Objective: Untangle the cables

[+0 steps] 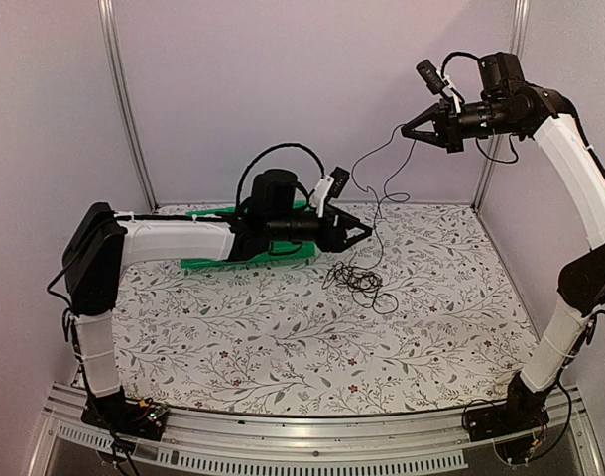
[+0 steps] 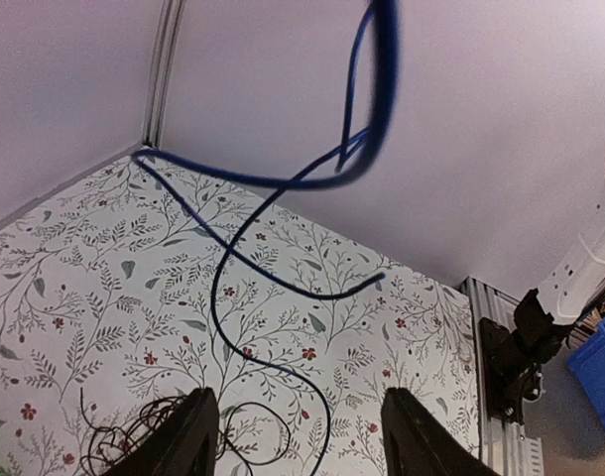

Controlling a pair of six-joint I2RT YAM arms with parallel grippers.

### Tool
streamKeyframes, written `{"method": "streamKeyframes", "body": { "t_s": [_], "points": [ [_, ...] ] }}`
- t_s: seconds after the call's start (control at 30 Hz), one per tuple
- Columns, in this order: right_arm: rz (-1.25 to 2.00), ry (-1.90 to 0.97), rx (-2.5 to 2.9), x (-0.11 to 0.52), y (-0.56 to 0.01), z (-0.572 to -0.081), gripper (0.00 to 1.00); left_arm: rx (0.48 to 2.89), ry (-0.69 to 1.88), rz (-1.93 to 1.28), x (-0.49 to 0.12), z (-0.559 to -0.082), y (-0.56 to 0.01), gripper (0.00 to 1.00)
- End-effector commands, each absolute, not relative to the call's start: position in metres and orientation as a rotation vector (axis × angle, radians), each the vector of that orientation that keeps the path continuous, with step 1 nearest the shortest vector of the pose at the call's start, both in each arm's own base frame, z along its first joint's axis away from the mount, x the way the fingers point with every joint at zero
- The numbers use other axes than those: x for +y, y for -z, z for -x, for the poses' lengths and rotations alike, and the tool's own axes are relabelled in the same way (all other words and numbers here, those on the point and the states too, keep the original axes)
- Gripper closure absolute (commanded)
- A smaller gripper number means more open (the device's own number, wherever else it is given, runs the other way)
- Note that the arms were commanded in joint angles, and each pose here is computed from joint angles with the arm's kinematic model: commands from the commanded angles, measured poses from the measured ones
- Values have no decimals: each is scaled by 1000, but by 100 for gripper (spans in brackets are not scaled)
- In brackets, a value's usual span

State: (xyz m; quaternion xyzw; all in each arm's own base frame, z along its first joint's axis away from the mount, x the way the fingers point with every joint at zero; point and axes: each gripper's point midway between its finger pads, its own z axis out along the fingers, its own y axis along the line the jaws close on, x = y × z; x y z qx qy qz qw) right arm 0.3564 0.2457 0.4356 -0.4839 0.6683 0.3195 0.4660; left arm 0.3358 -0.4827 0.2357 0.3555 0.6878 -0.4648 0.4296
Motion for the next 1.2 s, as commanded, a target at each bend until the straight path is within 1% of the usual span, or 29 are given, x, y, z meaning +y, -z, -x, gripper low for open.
{"method": "streamKeyframes", "body": {
  "t_s": [0.0,0.23,0.4,0.43,0.53,0.57,0.63,0.67,0.77,0.8,0.83,0.87,1.0,1.17],
  "points": [
    [1170,-756,1595,243,-455,-353,100,1709,1179,-1023,-507,-330,-218,40],
    [1160,-735,1598,242,-455,-356,100,1747,1298,-1029,-526,-326,-193,41],
    [1147,-705,1596,240,-457,-361,100,1787,1324,-1051,-521,-316,-173,42],
    [1144,-703,1600,240,-456,-363,100,1789,1321,-1060,-521,-315,-170,45],
    [1134,-699,1610,240,-454,-367,100,1811,1312,-1081,-519,-312,-160,63],
    [1131,-699,1612,240,-454,-367,100,1821,1313,-1089,-519,-310,-157,68],
    [1127,-695,1615,240,-454,-368,100,1836,1324,-1100,-518,-306,-154,71],
    [1127,-694,1617,240,-453,-369,100,1837,1324,-1101,-517,-306,-154,71],
    [1122,-686,1621,239,-453,-370,100,1837,1325,-1112,-516,-303,-152,67],
    [1119,-682,1622,239,-453,-371,100,1833,1325,-1119,-516,-302,-152,70],
    [1116,-678,1622,239,-454,-371,100,1836,1324,-1128,-516,-302,-150,79],
    [1112,-672,1621,238,-455,-372,100,1839,1324,-1134,-516,-301,-149,86],
    [1088,-618,1609,234,-462,-377,100,1863,1317,-1142,-511,-296,-144,100],
    [983,-458,1569,210,-487,-395,100,1906,1281,-1110,-491,-290,-133,100]
  ]
}}
